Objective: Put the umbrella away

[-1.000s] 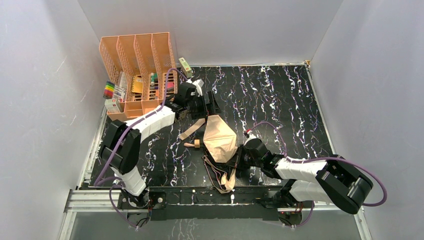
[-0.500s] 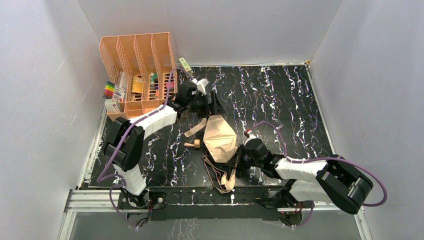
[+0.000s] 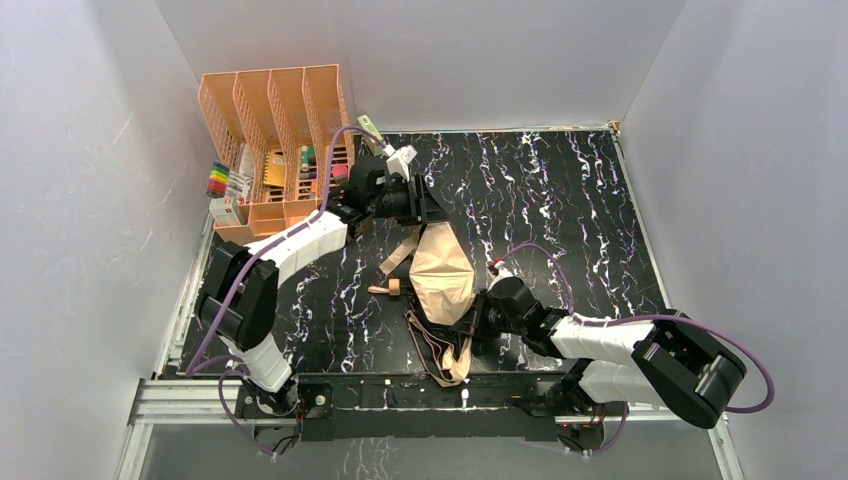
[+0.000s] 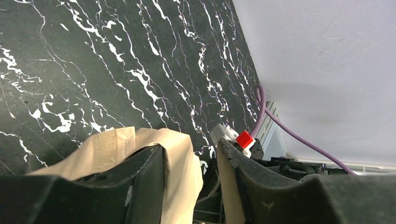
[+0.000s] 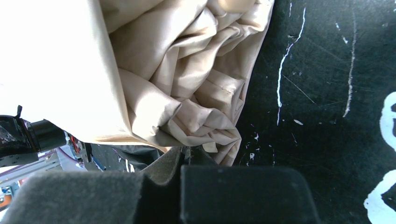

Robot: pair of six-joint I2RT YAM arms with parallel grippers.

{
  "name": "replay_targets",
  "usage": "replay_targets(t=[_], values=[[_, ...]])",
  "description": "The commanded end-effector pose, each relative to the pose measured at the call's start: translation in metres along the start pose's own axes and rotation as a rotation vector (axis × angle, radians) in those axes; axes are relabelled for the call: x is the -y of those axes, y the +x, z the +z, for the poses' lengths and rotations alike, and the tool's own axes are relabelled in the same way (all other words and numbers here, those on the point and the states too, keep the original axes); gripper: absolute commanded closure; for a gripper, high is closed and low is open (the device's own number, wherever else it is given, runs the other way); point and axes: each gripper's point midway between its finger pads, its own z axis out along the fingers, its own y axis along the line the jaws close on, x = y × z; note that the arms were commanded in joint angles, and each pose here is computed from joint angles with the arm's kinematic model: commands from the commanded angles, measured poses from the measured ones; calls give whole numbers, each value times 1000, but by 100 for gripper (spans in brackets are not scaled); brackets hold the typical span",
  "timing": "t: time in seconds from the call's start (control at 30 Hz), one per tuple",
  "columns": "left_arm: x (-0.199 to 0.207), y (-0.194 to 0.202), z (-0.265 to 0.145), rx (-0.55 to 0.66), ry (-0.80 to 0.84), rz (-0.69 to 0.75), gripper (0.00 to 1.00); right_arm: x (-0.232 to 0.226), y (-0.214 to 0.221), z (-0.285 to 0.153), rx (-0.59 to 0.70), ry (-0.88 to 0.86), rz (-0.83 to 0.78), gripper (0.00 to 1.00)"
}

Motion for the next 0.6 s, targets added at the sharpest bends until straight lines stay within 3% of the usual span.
replay_targets(t=[0.0, 0.3, 0.43, 0.57], values=[[29, -22, -18, 52, 67, 59, 63, 42, 21, -4, -65, 155, -13, 100], [11, -17, -7, 2, 26, 21, 89, 42, 20, -4, -65, 154, -12, 100], [25, -21, -12, 8, 71, 40, 99, 42, 20, -3, -59, 152, 2, 100], [56, -28, -29, 39, 131, 119, 100, 34, 17, 3, -56, 125, 20, 100]])
